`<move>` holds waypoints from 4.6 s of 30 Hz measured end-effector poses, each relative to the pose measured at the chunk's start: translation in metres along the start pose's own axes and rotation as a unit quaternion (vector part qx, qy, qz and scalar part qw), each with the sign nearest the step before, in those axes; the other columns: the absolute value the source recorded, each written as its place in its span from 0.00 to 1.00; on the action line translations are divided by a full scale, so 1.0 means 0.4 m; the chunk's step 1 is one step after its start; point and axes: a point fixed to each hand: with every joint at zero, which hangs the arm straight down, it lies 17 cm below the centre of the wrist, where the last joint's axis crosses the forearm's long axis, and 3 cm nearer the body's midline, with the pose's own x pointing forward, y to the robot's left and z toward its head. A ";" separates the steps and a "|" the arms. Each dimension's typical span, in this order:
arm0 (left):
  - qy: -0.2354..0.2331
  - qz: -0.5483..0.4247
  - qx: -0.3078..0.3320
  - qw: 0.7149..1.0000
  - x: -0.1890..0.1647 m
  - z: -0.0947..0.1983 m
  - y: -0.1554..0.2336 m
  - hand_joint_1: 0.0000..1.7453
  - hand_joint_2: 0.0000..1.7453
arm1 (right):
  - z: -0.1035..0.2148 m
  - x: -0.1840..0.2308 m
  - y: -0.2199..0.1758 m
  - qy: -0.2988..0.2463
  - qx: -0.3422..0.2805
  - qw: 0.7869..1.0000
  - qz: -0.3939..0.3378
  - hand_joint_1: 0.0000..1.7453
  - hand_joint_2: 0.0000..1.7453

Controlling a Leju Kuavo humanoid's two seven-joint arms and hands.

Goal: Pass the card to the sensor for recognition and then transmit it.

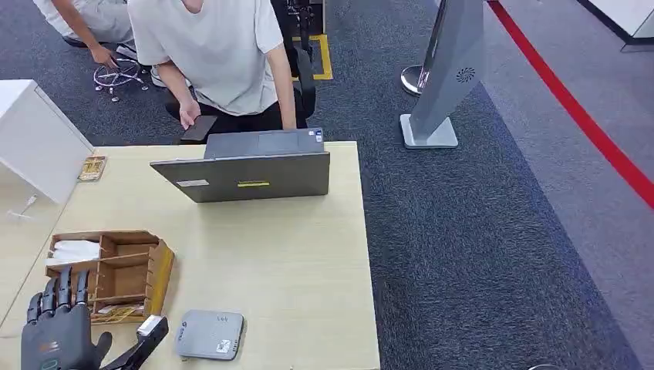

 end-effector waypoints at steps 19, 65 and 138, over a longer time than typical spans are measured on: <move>-0.036 0.009 -0.015 0.999 0.047 0.013 -0.023 1.00 1.00 | 0.000 -0.001 0.001 0.001 0.001 1.000 0.001 0.00 1.00; -0.050 0.030 0.007 0.998 0.097 -0.022 0.177 1.00 1.00 | -0.005 0.000 -0.020 -0.003 -0.002 1.000 0.015 0.00 1.00; -0.129 -0.027 0.268 0.954 0.109 -0.224 0.650 0.00 1.00 | -0.019 -0.041 0.032 0.017 0.030 0.999 0.002 0.00 0.00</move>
